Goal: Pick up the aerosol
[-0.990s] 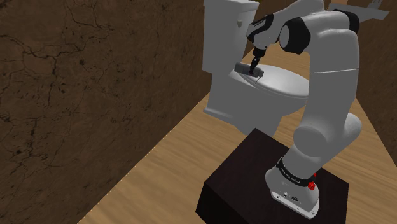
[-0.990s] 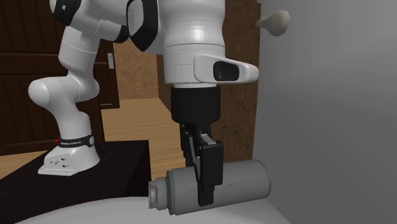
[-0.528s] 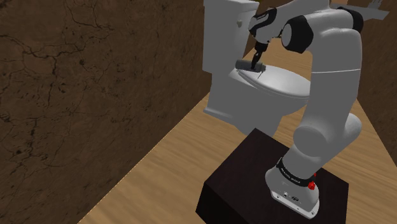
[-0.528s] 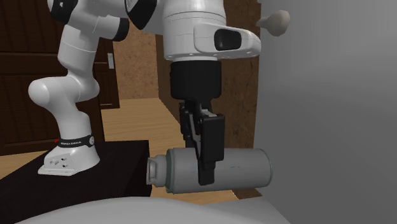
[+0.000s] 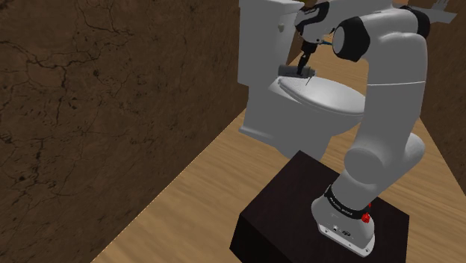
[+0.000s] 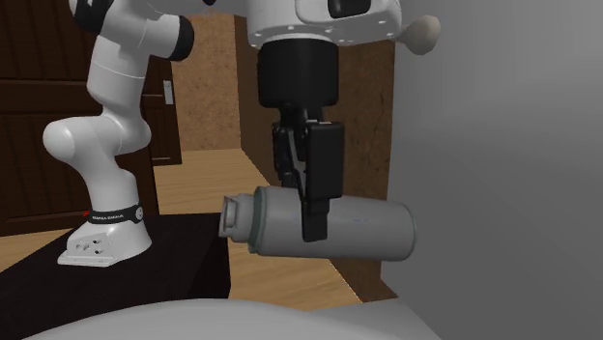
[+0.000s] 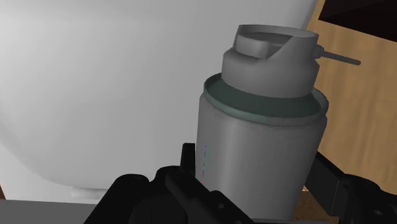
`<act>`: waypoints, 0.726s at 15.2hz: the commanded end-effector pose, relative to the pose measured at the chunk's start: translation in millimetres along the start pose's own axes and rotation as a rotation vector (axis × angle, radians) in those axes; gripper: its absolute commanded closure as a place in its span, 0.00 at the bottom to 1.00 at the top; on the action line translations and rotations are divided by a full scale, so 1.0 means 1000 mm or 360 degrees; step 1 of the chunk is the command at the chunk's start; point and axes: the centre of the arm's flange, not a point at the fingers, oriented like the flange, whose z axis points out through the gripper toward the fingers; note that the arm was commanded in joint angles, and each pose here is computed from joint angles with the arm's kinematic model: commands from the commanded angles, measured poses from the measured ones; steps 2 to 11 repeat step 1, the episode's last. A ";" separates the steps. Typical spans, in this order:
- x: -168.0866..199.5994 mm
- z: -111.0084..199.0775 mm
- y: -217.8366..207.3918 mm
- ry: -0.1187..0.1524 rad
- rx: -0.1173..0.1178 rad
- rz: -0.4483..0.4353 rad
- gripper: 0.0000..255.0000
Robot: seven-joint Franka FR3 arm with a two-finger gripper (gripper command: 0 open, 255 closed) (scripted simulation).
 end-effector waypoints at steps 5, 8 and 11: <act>-0.001 -0.003 0.000 0.0000 -0.0001 0.0000 1.00; -0.001 -0.003 0.000 0.0000 -0.0001 0.0000 1.00; -0.001 -0.003 0.000 0.0000 -0.0001 0.0000 1.00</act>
